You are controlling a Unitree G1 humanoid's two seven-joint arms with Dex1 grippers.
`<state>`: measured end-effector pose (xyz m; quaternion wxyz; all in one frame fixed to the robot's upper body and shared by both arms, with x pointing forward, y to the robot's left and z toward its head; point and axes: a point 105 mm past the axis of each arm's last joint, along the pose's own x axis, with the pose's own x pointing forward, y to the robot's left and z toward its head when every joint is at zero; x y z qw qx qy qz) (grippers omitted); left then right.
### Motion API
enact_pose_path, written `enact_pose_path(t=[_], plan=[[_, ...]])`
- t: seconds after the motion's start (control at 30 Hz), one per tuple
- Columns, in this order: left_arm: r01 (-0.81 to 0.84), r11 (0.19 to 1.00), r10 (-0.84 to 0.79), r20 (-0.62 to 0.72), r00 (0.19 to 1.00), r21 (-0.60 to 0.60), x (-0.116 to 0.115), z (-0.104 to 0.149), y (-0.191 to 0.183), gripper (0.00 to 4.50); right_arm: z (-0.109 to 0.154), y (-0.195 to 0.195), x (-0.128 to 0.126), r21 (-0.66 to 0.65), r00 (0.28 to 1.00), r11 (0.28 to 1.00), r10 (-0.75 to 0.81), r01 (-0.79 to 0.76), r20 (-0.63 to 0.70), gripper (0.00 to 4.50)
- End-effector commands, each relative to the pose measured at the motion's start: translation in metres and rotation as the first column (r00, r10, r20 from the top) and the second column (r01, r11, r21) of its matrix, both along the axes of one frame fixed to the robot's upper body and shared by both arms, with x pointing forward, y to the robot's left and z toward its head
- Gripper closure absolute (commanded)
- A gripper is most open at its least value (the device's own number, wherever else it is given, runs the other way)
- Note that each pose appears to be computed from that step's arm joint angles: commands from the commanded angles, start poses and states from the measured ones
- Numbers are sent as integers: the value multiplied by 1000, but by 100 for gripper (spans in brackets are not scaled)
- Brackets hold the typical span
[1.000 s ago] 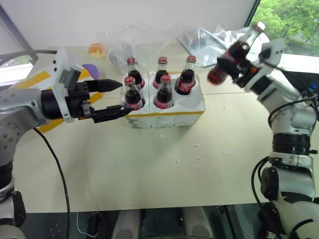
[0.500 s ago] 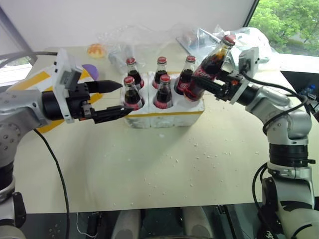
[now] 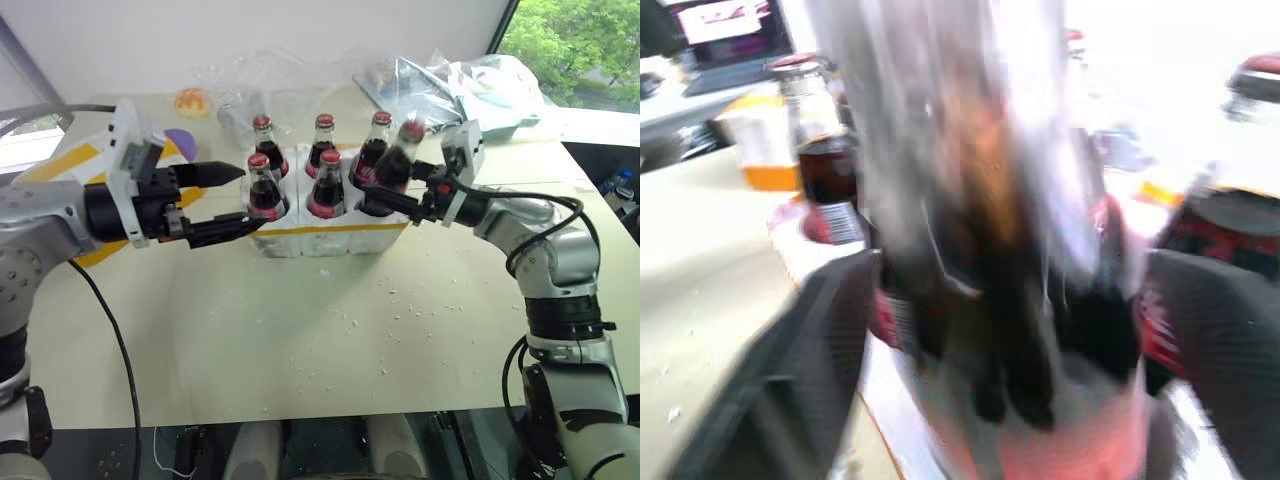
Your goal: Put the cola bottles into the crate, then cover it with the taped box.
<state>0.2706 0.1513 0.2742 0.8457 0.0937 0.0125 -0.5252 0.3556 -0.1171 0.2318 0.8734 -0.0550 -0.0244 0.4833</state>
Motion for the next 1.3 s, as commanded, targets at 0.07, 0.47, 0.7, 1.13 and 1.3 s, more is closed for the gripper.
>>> enact_pose_path(t=[0.07,0.47,0.7,1.13,1.3], plan=[[-18,1000,18,64,998,4,-5,10,4,0,14,6,-6,-42,996,997,60,-57,64,11],[-567,816,543,183,819,116,-15,-5,111,0,59,-76,-43,-174,990,984,61,-39,127,11],[-811,443,711,401,578,382,-39,-49,198,0,89,-81,-80,-142,977,977,176,-159,119,11],[-876,-45,472,783,404,479,-25,-84,296,0,97,-35,-103,-81,927,939,344,-335,150,11],[-882,-71,422,816,396,466,-5,-104,307,0,100,-30,-100,-73,926,941,338,-331,165,11]])
